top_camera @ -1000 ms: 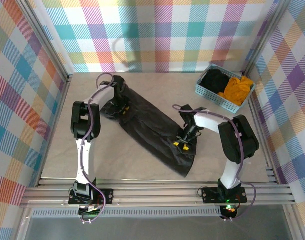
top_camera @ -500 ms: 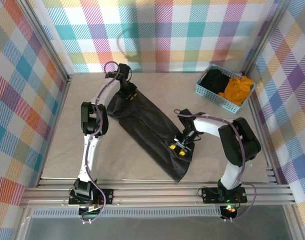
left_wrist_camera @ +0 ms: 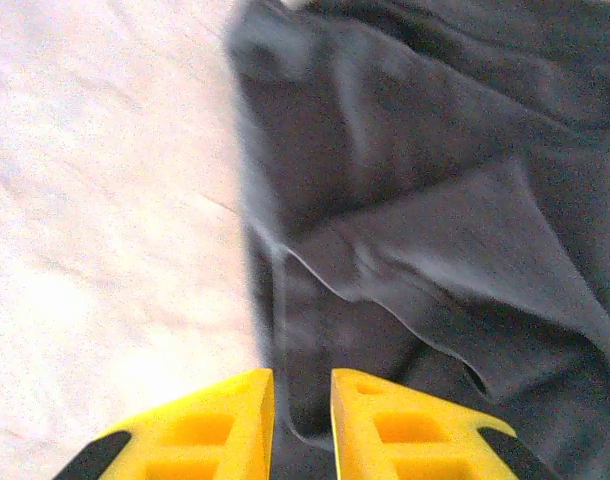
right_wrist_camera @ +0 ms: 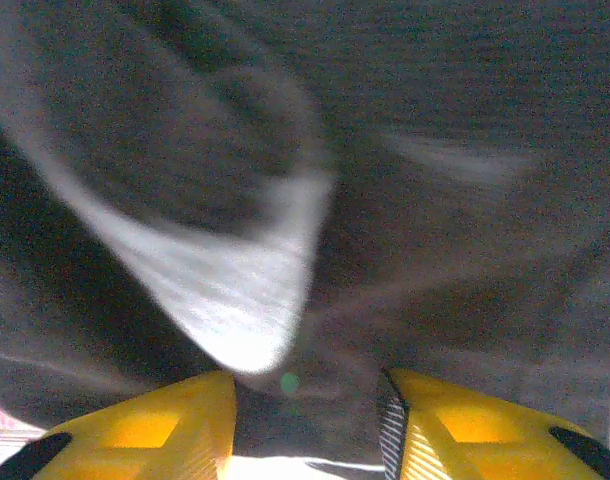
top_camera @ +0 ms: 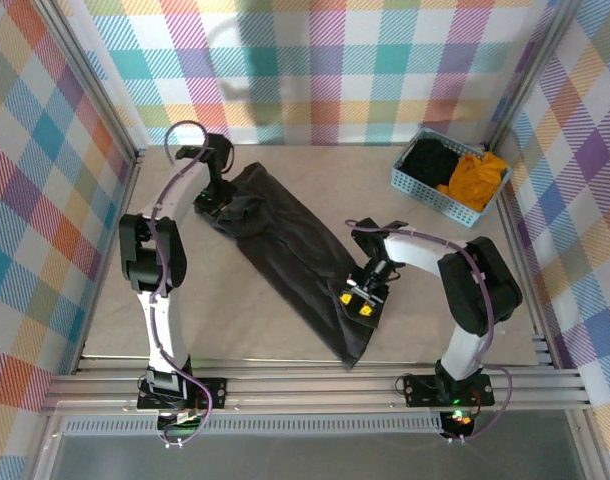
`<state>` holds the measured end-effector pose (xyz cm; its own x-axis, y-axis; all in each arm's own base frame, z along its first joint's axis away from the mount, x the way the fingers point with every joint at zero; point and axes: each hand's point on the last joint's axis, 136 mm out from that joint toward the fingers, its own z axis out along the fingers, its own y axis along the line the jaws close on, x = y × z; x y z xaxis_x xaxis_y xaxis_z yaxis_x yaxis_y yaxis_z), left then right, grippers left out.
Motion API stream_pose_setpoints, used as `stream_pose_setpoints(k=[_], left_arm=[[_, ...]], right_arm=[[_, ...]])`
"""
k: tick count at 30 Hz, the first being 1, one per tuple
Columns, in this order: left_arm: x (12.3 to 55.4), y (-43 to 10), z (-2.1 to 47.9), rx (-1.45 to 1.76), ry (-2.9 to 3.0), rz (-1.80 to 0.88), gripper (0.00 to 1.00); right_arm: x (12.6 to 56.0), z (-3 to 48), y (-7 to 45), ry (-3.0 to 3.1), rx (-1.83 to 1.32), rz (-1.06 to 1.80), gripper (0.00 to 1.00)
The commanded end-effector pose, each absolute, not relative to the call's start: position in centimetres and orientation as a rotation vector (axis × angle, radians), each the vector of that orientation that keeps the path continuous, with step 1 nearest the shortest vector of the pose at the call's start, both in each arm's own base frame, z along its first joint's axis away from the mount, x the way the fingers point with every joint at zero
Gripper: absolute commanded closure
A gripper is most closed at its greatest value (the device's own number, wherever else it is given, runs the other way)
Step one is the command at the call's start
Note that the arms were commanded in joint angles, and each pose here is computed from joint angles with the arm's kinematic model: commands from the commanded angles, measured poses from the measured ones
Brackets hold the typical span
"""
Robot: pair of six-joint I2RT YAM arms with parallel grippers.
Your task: Fold and stack the t-shirts
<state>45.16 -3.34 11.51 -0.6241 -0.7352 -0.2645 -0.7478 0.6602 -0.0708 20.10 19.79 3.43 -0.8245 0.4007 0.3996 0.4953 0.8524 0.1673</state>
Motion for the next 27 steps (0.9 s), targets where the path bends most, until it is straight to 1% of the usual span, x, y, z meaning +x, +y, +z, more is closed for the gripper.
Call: stream_pose_setpoints(k=[1, 3, 6, 8, 11, 14, 17, 20, 23, 27], left_arm=[[43.9, -2.1, 14.2, -1.146, 2.603, 0.145, 0.76], [43.8, -4.1, 15.3, -1.177, 2.573, 0.022, 0.75], [43.7, -9.5, 15.3, -1.202, 2.575, -0.18, 0.74], [43.9, -12.8, 14.6, -1.225, 2.574, -0.283, 0.74], [44.4, -15.9, 12.1, -1.342, 2.551, -0.371, 0.73], [44.9, -15.9, 9.8, -1.43, 2.522, -0.33, 0.72], [44.8, -14.9, 7.2, -1.516, 2.537, -0.23, 0.72], [44.7, -13.9, 5.6, -1.519, 2.565, -0.126, 0.73], [45.6, -14.8, 3.8, -1.494, 2.622, -0.173, 0.73], [46.5, -16.0, 1.4, -1.406, 2.73, -0.172, 0.74]], right_arm=[[19.9, 5.7, 16.2, -2.716, -0.648, -0.277, 0.57], [20.8, 6.9, 15.2, -2.771, -0.624, -0.265, 0.56], [23.3, 9.0, 15.4, -2.909, -0.492, -0.255, 0.54], [25.3, 9.7, 16.3, -3.001, -0.399, -0.293, 0.53], [27.8, 9.1, 19.7, -3.061, -0.253, -0.479, 0.53], [29.5, 8.5, 23.6, -3.058, -0.099, -0.659, 0.53], [30.5, 7.0, 25.3, -3.034, 0.0, -0.64, 0.54], [30.6, 4.9, 24.9, -2.985, 0.005, -0.542, 0.54], [29.3, 2.8, 24.3, -2.919, 0.002, -0.479, 0.54], [27.9, 1.6, 23.6, -2.872, -0.034, -0.439, 0.54]])
